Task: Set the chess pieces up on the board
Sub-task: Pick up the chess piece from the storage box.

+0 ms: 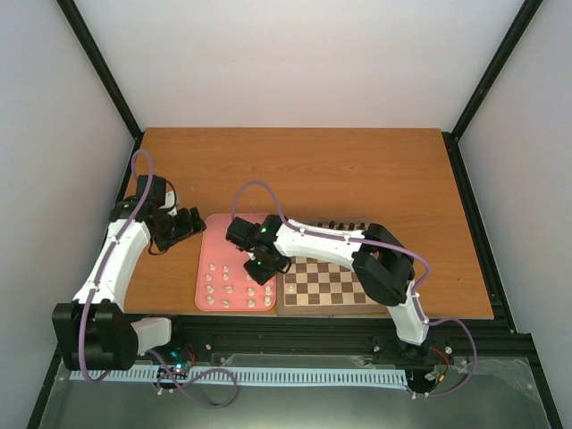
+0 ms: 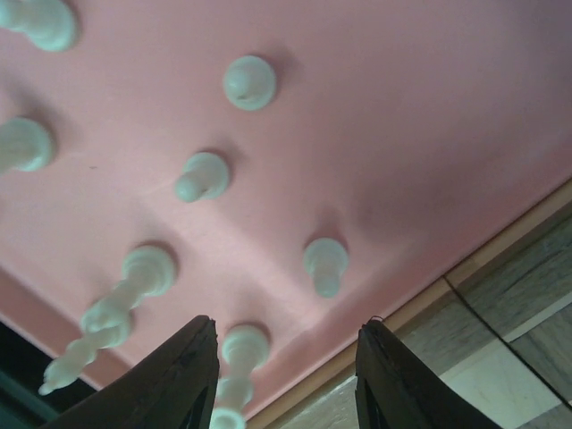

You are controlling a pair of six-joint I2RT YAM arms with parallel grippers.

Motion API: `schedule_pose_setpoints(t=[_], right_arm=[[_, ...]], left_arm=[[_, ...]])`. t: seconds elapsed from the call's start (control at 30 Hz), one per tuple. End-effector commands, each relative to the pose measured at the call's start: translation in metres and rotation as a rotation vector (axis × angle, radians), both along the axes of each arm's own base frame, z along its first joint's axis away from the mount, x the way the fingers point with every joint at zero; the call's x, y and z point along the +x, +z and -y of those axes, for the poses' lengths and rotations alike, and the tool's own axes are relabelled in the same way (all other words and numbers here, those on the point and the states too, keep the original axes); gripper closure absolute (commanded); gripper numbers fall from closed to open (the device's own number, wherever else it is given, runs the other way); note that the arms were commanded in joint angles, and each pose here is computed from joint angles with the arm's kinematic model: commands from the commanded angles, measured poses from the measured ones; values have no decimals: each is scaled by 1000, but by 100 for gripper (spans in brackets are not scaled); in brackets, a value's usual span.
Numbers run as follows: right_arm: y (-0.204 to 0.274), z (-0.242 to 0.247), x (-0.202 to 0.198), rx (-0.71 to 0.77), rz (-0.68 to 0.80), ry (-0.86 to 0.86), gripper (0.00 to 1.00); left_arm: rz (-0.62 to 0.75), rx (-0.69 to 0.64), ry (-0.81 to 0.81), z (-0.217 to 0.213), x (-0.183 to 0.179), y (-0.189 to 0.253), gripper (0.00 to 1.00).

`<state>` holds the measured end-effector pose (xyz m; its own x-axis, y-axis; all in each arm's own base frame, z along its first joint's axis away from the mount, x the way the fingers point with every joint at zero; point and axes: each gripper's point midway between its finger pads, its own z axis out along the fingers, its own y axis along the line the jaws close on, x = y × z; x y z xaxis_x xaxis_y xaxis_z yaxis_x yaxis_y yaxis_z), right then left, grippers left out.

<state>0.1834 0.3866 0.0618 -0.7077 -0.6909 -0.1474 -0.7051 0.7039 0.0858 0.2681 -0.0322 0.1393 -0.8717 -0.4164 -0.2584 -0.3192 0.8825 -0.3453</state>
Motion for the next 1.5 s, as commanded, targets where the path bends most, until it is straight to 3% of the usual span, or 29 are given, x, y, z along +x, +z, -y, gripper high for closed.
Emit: schedule_pose_setpoints(t=[0.0,1.17,1.47], right_arm=[[-1,5,14,-25,5,-52,58],[-33,-2,18,-19,-117,-18,78],[-30,0,20,-21,-100,-28,95]], left_arm=[[33,-12,14,0,8,10,0],[8,11,19,-4,11,4,0],[11,11,18,-4,12,6,0]])
